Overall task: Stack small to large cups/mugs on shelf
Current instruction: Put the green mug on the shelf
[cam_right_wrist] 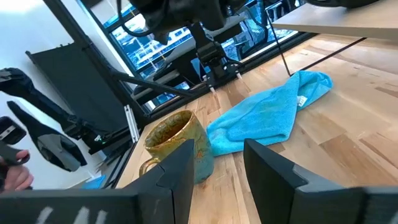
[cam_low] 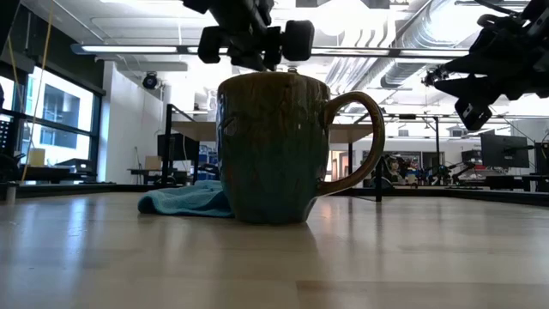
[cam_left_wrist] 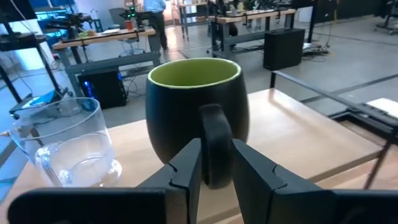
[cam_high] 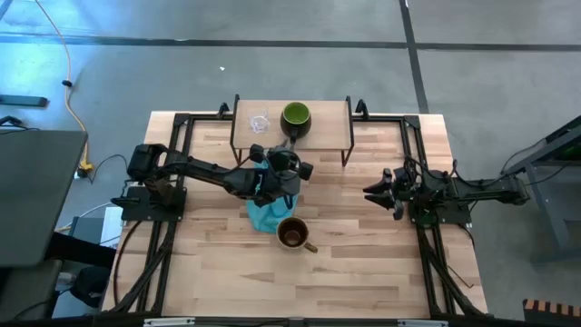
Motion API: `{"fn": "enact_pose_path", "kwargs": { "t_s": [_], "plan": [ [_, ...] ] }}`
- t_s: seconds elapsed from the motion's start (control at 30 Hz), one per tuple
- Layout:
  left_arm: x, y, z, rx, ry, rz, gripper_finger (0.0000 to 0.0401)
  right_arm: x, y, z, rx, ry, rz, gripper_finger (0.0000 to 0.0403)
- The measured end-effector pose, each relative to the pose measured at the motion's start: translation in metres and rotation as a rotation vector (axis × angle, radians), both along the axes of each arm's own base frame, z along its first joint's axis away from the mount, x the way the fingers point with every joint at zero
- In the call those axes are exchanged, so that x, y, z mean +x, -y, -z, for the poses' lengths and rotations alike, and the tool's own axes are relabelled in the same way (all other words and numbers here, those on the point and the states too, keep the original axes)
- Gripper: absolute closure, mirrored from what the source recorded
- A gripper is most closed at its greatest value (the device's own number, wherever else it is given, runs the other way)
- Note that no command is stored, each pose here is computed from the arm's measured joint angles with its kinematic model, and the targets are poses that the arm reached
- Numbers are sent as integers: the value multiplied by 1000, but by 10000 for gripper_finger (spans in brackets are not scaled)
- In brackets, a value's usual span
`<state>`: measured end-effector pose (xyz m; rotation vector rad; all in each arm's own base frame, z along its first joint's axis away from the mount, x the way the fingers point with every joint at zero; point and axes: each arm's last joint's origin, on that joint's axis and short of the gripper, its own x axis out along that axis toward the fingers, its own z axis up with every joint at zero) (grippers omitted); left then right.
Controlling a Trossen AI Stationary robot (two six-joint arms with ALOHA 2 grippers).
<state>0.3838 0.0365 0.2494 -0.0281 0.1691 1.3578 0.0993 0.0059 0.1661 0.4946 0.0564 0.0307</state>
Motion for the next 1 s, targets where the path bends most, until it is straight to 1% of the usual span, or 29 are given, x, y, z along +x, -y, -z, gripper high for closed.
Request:
{"fn": "enact_pose_path", "kwargs": {
  "t_s": [0.2, 0.47, 0.7, 0.83, 1.0],
  "plan": [
    [-4, -9, 4, 0, -31, -41, 327, 0, 0, 0, 16, -2, -14, 275],
    [-10, -17, 10, -30, -7, -80, 327, 0, -1, 0, 30, -3, -19, 275],
    [-12, -24, 14, -88, 30, -69, 327, 0, -1, 0, 29, -3, -19, 275],
    [-13, -29, 14, -95, 36, -75, 327, 0, -1, 0, 31, -2, -19, 275],
    [-12, -32, 14, -135, 54, -46, 327, 0, -1, 0, 31, -2, -19, 275]
  ]
}}
